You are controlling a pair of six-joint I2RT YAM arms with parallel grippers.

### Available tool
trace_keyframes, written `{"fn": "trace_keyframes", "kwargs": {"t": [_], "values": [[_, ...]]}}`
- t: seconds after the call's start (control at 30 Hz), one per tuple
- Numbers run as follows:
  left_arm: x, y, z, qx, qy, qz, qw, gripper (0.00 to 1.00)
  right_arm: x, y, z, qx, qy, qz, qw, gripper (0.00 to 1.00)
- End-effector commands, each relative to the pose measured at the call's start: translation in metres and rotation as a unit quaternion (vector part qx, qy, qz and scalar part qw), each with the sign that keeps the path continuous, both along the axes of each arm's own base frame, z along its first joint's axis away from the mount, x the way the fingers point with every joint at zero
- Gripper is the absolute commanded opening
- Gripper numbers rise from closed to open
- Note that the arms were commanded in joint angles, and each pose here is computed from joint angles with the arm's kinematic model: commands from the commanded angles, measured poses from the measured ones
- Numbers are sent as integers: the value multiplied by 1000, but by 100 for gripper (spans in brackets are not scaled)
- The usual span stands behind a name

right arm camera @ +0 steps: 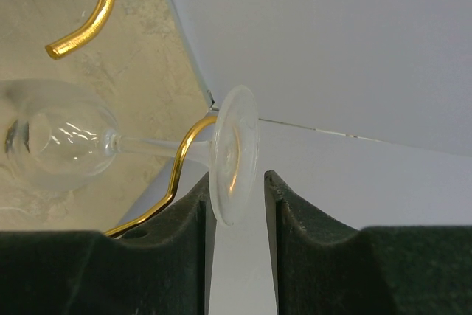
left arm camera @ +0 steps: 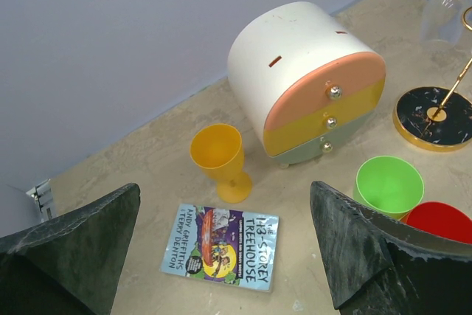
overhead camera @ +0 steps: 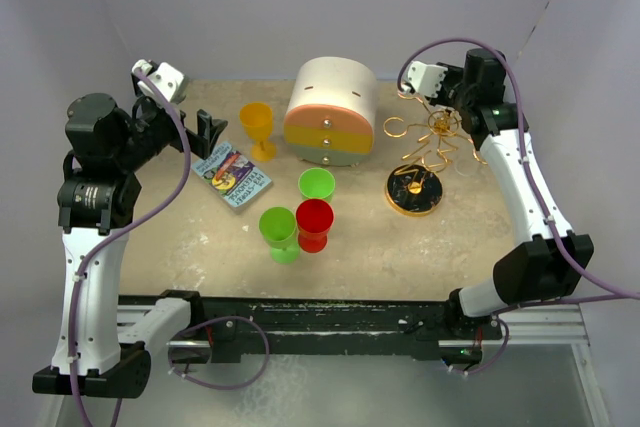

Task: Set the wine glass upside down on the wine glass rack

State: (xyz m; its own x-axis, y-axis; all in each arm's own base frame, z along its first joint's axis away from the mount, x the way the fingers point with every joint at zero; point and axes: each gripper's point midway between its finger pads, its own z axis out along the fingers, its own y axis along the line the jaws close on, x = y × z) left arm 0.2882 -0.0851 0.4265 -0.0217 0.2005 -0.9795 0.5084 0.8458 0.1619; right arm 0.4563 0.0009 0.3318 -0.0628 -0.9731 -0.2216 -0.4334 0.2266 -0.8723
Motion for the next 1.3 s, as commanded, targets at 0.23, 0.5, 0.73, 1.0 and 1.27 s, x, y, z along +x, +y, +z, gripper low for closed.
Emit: {"fn": "trace_keyframes", "kwargs": {"t": [0.23, 0.5, 0.73, 1.0, 1.27], "values": [[-3, 0, 15, 7, -37, -6, 999, 99, -10, 5, 31, 32, -41, 2, 999, 37], [-4, 0, 14, 7, -36, -7, 999, 99, -10, 6, 36, 48, -44, 0, 998, 38], [-5, 0, 15, 7, -37, -6, 999, 99, -11, 6, 37, 57, -43, -4, 997, 38], [-6, 0, 15, 8, -38, -7, 999, 99, -9, 5, 38, 66, -42, -13, 997, 38], [-6, 0, 14, 8, -37, -9, 999, 99, -8, 1, 36, 71, -38, -24, 996, 37]]}}
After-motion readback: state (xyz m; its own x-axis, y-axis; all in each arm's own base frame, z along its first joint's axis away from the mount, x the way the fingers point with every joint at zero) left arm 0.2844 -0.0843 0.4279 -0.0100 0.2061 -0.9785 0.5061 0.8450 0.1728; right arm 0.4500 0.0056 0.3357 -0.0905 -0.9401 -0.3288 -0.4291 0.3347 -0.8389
